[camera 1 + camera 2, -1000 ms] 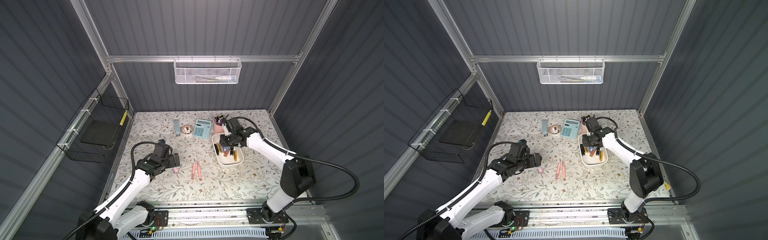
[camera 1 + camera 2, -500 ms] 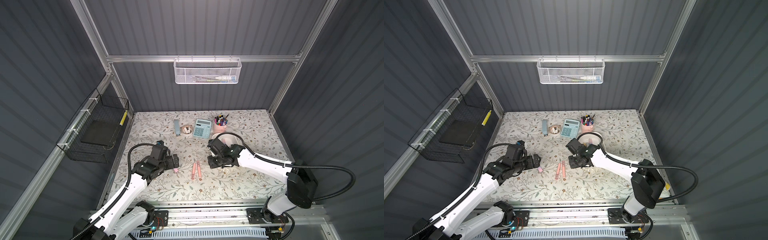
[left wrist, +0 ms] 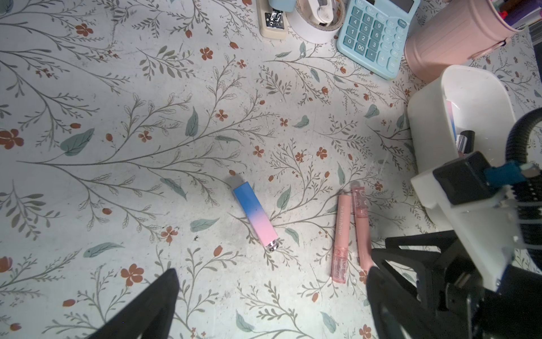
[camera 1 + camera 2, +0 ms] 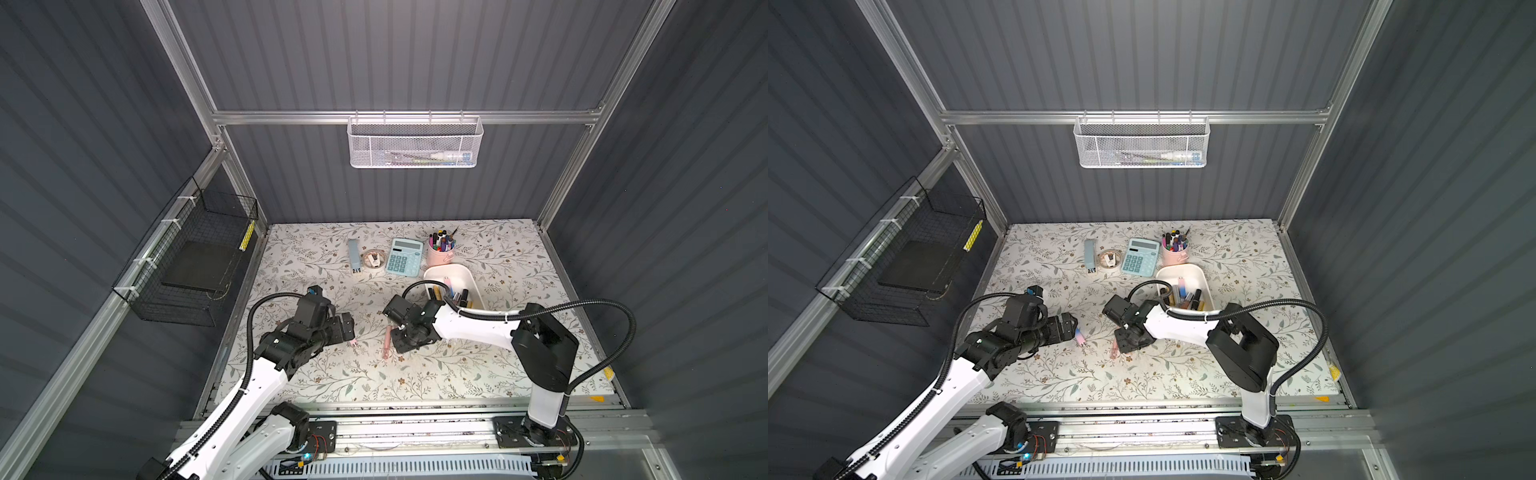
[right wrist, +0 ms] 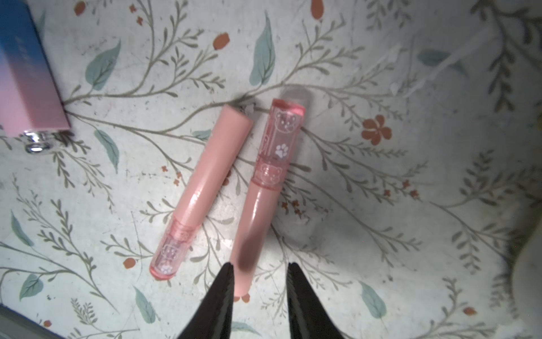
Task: Put the lipstick into the storage box
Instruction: Pick up the lipstick at the center of the board.
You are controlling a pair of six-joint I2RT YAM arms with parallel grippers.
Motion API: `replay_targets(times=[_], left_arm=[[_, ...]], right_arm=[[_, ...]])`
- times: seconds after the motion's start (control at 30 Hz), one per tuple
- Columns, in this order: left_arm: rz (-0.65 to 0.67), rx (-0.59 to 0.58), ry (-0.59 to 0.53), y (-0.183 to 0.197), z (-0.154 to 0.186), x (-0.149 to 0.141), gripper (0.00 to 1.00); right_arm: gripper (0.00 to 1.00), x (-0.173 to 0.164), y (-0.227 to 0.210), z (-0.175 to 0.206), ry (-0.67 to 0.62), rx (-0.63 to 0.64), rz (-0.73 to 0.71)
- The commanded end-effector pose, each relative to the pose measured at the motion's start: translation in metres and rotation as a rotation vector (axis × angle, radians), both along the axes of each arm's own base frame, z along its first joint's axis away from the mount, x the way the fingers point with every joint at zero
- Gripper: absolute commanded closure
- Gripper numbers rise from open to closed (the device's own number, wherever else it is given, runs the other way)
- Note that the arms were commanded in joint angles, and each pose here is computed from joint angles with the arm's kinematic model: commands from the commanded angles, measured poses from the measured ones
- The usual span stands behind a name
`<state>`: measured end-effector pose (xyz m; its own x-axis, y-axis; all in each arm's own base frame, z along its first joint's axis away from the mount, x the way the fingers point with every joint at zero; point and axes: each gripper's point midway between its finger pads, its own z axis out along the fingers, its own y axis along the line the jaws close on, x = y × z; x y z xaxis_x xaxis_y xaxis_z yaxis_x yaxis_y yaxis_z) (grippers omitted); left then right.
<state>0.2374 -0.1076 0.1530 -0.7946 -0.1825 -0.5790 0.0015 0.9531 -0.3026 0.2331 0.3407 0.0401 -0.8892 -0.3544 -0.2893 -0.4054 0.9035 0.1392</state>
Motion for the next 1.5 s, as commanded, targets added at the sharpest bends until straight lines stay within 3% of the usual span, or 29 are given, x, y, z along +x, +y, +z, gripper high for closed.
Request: replay_targets(times=[0.0,1.1,1.47], left_arm=[[0.014,0.003,0.017,0.004,-0.002,-0.003,0.00],[-0.001,0.025,0.021,0.000,-0.001,0.006,0.00],[-0.001,0.023,0.021,-0.001,0.000,0.007,0.00]], right_arm=[[0.67,0.004,0.006,-0.002,0.005,-0.003,-0.008],[0.73,0.013,-0.001,-0.030,0.058,-0.065,-0.013],[0.75,0.015,-0.004,-0.011,0.023,-0.048,-0.013]])
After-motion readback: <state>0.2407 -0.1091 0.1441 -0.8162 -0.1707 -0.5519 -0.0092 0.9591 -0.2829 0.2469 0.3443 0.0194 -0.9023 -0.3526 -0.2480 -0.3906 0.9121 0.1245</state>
